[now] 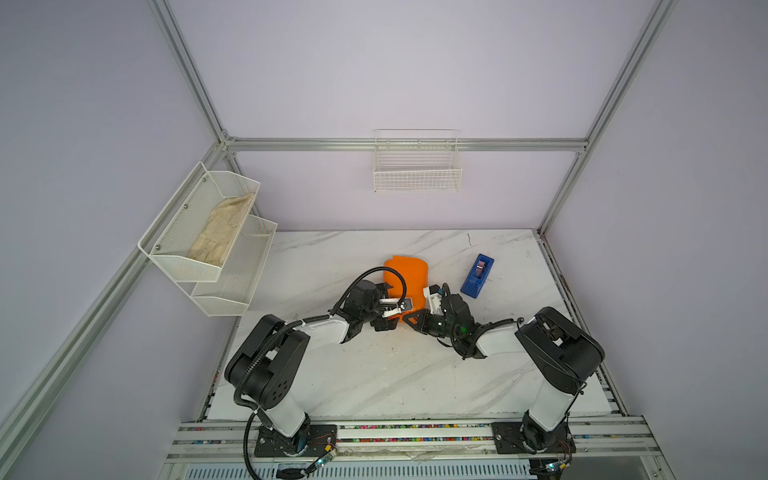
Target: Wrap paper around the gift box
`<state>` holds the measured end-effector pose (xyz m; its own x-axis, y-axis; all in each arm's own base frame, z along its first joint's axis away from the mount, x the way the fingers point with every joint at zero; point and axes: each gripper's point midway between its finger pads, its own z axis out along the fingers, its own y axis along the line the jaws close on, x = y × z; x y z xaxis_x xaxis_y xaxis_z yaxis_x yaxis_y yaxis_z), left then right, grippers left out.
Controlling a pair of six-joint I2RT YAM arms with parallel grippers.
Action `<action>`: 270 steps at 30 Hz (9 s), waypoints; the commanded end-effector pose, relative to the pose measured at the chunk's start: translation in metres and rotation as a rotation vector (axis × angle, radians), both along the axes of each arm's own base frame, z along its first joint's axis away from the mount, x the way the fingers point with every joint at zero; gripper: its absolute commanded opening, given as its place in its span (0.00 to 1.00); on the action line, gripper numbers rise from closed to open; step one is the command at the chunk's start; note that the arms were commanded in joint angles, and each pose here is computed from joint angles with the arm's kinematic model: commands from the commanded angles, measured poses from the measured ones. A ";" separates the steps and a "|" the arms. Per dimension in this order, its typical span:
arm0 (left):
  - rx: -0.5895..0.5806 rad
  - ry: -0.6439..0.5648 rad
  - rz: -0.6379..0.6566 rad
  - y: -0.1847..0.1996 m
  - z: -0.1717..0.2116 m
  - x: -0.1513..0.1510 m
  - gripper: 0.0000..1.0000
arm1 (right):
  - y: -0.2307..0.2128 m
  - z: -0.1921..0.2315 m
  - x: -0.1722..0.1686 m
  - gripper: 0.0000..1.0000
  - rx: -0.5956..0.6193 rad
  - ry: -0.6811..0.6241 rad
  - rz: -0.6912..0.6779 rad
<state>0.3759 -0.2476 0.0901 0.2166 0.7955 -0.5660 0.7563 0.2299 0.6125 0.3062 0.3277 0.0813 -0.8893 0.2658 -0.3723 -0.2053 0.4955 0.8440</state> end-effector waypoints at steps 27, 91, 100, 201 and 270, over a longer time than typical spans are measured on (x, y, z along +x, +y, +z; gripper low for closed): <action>-0.026 0.010 0.129 0.009 -0.013 0.011 0.89 | -0.005 -0.019 -0.007 0.30 -0.025 0.138 -0.025; -0.210 -0.167 0.163 -0.038 0.027 0.026 0.90 | 0.000 -0.003 0.022 0.59 -0.010 0.099 -0.108; -0.162 -0.259 0.255 -0.032 0.020 0.033 0.89 | -0.015 -0.014 0.017 0.81 -0.053 0.182 -0.188; -0.521 1.274 0.232 -0.038 0.061 0.027 0.86 | -0.109 0.062 0.058 0.65 -0.071 0.102 0.007; -0.669 0.986 0.950 0.101 0.067 -0.074 0.85 | 0.010 0.153 -0.013 0.41 -0.624 0.046 0.245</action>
<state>0.2948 -0.1466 0.1540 -0.8859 -0.0067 -0.4639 0.2203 0.8739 -0.4333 0.2897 0.3509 0.2226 -0.9131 -0.2344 -0.3336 -0.3750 0.8039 0.4616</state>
